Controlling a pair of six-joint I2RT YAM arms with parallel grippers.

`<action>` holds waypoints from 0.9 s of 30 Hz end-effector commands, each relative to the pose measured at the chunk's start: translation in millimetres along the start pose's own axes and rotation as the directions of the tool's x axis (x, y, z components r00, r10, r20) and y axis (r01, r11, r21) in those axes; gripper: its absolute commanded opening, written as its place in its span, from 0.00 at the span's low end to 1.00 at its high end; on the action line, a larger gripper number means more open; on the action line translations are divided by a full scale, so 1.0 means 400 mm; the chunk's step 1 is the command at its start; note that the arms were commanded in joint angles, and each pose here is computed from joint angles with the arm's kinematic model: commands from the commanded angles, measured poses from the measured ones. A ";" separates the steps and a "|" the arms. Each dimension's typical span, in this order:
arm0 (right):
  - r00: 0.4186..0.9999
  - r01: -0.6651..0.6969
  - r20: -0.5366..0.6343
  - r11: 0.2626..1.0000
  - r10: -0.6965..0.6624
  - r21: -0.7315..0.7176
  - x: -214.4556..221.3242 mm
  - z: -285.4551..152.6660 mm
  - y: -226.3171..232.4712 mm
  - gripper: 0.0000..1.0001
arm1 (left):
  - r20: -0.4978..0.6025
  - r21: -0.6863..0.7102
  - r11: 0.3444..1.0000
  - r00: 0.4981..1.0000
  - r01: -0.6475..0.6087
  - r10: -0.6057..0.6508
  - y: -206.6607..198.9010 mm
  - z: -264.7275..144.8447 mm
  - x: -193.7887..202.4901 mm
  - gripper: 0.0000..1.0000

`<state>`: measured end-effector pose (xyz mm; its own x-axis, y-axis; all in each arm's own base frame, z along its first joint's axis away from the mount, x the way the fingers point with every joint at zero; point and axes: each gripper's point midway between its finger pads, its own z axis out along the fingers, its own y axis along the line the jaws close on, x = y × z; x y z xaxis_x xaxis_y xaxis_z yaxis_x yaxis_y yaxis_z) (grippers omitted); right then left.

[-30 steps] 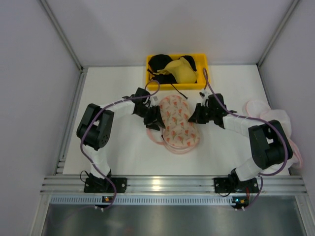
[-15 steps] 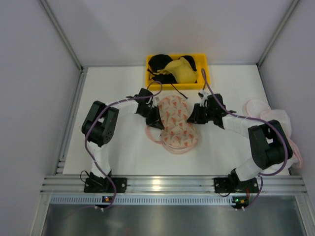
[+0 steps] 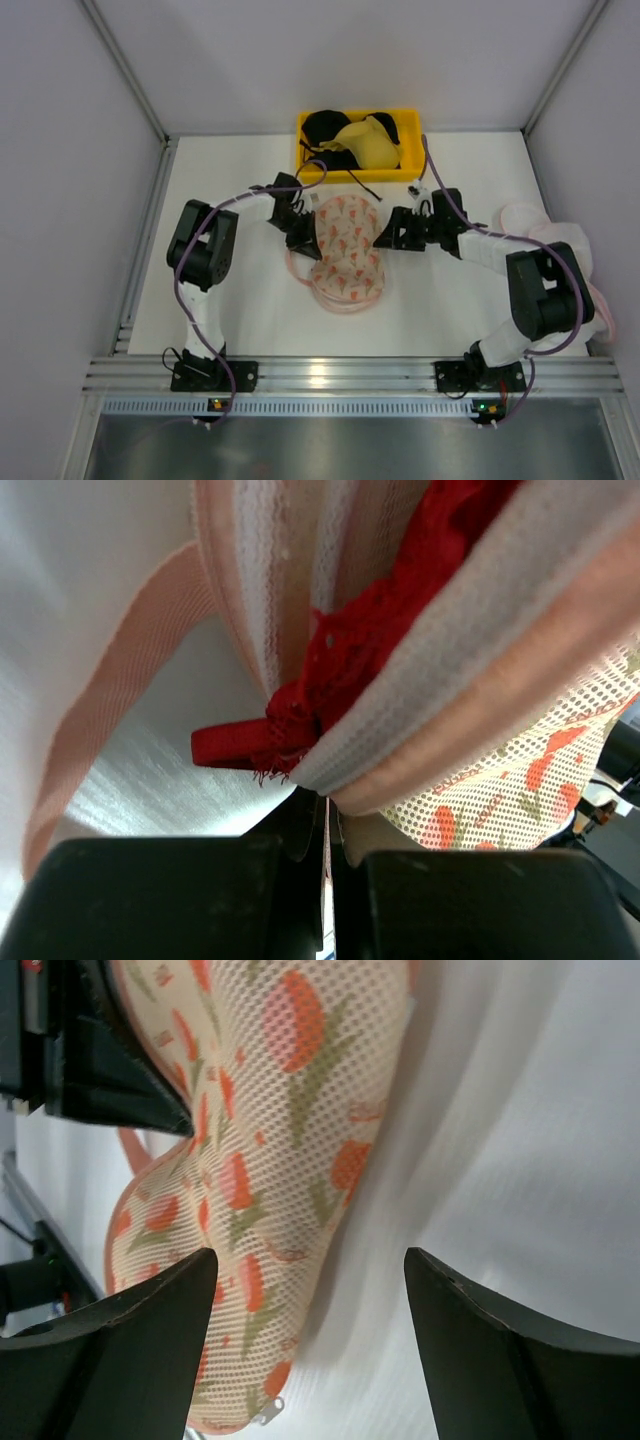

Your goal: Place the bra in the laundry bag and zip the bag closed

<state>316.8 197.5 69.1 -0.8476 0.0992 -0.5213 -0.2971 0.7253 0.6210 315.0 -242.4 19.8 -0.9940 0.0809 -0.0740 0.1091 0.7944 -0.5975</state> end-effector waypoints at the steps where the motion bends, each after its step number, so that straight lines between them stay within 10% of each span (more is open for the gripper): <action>1: 0.999 -0.005 -0.052 0.985 -0.004 -0.174 0.018 0.023 0.076 0.76 | -0.021 -0.058 0.998 0.999 -0.025 0.024 0.054 0.022 -0.012 0.00; 12: 0.970 -0.127 -0.234 0.952 0.061 -0.280 0.141 0.064 0.092 0.70 | -0.050 -0.055 0.998 0.999 -0.003 0.000 0.084 0.050 -0.011 0.00; 16: 0.970 -0.138 -0.233 0.944 0.068 -0.299 0.129 0.066 0.114 0.26 | -0.033 -0.038 0.999 0.999 -0.026 0.025 0.071 0.037 -0.027 0.02; 19: 0.973 -0.128 -0.221 0.948 0.063 -0.291 0.117 0.060 0.120 0.00 | 0.045 -0.026 0.996 0.995 -0.089 0.090 0.035 -0.012 -0.064 0.26; 27: 0.982 -0.099 -0.182 0.961 0.052 -0.258 0.096 0.052 0.115 0.00 | 0.264 -0.041 0.973 0.937 -0.226 0.229 -0.072 -0.217 -0.111 0.62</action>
<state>269.7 242.7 43.5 -0.9603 0.0128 -0.2787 -0.2299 0.5296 0.8165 338.2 -228.9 58.4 -0.9698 0.1060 -0.2198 0.2178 0.7824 -0.5834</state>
